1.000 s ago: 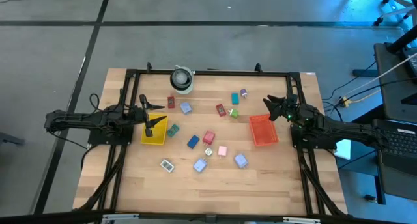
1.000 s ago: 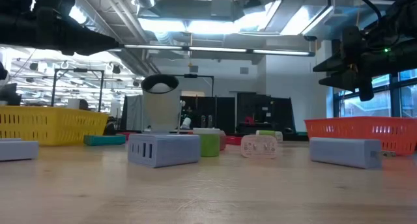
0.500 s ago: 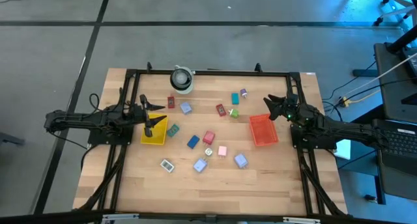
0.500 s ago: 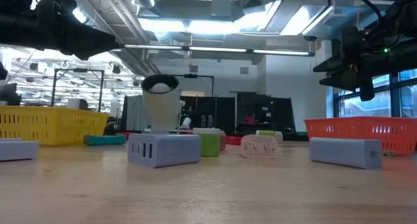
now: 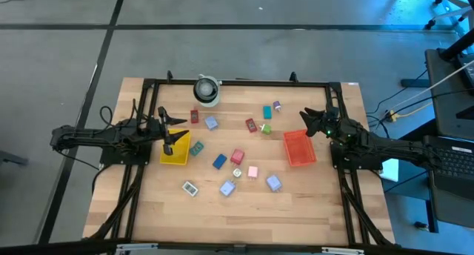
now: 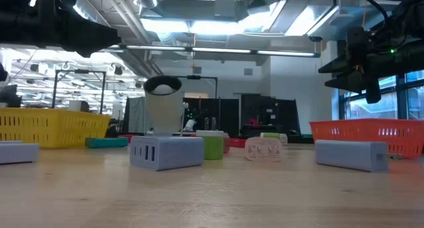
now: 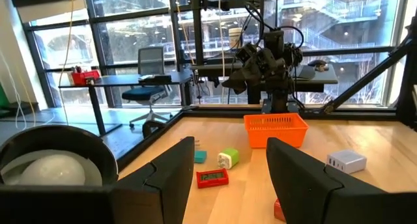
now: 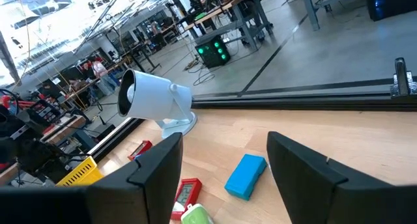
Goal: Pick & Place Office items
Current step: Put the purple charger adapter into the orange basket
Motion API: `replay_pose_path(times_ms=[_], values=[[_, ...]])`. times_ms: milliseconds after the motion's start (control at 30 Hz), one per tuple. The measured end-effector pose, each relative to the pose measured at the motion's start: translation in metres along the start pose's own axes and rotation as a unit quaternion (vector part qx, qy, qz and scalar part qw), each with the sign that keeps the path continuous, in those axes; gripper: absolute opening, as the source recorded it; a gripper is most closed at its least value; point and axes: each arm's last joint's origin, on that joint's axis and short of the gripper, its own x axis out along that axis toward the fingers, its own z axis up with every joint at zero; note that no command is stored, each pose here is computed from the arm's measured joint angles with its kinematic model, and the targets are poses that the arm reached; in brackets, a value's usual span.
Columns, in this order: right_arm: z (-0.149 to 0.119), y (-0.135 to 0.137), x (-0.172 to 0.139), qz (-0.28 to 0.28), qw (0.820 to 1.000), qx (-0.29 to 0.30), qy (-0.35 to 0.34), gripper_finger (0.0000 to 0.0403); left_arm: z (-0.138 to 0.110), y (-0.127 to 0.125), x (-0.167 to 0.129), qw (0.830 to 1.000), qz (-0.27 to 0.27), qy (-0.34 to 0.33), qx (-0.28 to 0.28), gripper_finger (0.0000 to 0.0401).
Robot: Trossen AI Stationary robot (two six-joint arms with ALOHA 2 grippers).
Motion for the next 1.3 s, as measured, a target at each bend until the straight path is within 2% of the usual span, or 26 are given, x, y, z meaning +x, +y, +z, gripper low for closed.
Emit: replay_pose_path(times_ms=[167, 333, 433, 567, 767, 933, 1067, 1300], values=[[0.0, 0.0, 0.0, 0.002, 1.0, -0.006, 0.001, 0.0225, 0.0, 0.0, 0.0, 1.0, 0.002, 0.001, -0.009, 0.0189], [0.001, 0.0, 0.0, -0.013, 1.0, -0.008, -0.013, 0.0225, 0.0, 0.002, 0.0, 0.997, 0.027, 0.0, -0.071, 0.0189], [0.003, 0.0, 0.0, -0.02, 0.999, -0.033, -0.025, 0.0225, 0.002, 0.003, 0.0, 0.992, 0.054, -0.013, -0.115, 0.0189], [0.004, 0.003, 0.0, 0.009, 0.999, -0.025, -0.022, 0.0227, 0.006, 0.004, 0.0, 0.986, 0.065, -0.036, -0.15, 0.0189], [0.01, 0.007, -0.001, 0.031, 0.997, -0.064, -0.023, 0.0244, 0.004, 0.004, 0.0, 0.981, 0.065, -0.027, -0.182, 0.0191], [0.03, 0.019, -0.005, 0.051, 0.995, -0.078, -0.033, 0.0259, 0.002, 0.008, 0.003, 0.978, 0.086, -0.008, -0.189, 0.0201], [0.046, 0.031, -0.006, 0.049, 0.994, -0.098, 0.006, 0.0261, 0.015, 0.012, 0.008, 0.978, 0.087, 0.017, -0.187, 0.021], [0.067, 0.054, 0.01, -0.012, 0.988, -0.13, 0.083, 0.0262, 0.035, 0.019, 0.023, 0.976, 0.121, 0.095, -0.156, 0.0212]])
